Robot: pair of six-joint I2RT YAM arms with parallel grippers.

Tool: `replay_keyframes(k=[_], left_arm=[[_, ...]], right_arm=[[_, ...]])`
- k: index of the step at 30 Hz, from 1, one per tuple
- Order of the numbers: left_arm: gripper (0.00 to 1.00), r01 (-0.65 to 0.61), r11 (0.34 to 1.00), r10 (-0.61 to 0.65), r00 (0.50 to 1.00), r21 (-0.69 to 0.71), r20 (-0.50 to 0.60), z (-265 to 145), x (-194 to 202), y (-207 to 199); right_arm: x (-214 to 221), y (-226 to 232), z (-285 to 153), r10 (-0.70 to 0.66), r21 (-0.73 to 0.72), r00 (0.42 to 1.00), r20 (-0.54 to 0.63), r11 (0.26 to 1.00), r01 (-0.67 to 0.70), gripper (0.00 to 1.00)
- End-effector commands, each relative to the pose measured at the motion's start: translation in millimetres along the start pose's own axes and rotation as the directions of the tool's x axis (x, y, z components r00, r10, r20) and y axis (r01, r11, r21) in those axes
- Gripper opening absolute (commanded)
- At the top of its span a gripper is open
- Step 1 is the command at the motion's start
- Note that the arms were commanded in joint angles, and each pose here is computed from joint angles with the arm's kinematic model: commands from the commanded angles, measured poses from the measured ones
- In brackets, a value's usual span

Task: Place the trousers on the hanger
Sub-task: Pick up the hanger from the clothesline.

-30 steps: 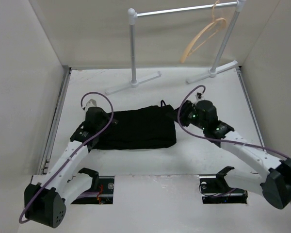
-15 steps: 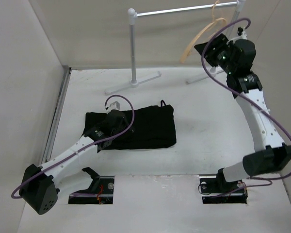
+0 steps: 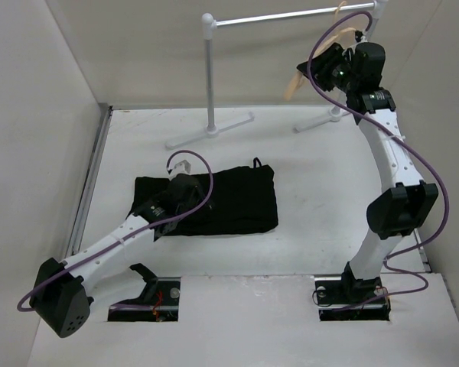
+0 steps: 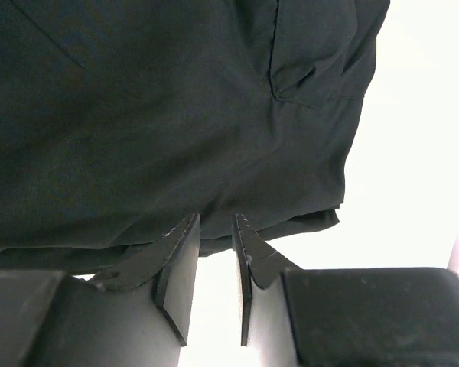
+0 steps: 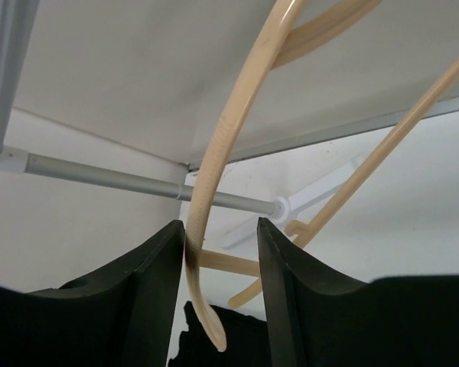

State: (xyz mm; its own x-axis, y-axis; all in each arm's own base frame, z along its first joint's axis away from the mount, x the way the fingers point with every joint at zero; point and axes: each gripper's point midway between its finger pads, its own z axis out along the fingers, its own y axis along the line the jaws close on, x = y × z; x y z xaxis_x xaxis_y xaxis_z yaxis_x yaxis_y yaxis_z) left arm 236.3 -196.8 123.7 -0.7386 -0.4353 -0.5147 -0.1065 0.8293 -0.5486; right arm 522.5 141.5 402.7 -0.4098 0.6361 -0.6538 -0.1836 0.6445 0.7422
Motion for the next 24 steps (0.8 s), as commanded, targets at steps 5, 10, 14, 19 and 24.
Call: replay_keyframes(k=[5, 10, 14, 19, 24], left_arm=[[0.22, 0.021, 1.000, -0.021, 1.000, -0.012, 0.010, 1, 4, 5], [0.23, 0.024, 1.000, -0.024, 1.000, -0.004, 0.016, -1, 3, 4], [0.24, 0.029, 1.000, -0.029, 0.999, 0.002, 0.020, -1, 0, 2], [0.26, 0.033, 0.999, -0.033, 0.999, 0.020, 0.032, -5, -7, -4], [0.32, 0.033, 0.997, -0.036, 0.998, 0.063, 0.049, -11, -21, -22]], right_arm=[[-24, 51, -15, -0.049, -0.169, 0.998, 0.047, 0.984, 0.057, 0.30], [-31, 71, -29, -0.076, -0.218, 0.994, 0.073, 0.972, 0.090, 0.22], [-37, 88, -46, -0.102, -0.251, 0.989, 0.104, 0.960, 0.125, 0.19], [-41, 100, -65, -0.155, -0.267, 0.978, 0.139, 0.945, 0.188, 0.18], [-25, 91, -73, -0.153, -0.250, 0.982, 0.113, 0.952, 0.177, 0.18]])
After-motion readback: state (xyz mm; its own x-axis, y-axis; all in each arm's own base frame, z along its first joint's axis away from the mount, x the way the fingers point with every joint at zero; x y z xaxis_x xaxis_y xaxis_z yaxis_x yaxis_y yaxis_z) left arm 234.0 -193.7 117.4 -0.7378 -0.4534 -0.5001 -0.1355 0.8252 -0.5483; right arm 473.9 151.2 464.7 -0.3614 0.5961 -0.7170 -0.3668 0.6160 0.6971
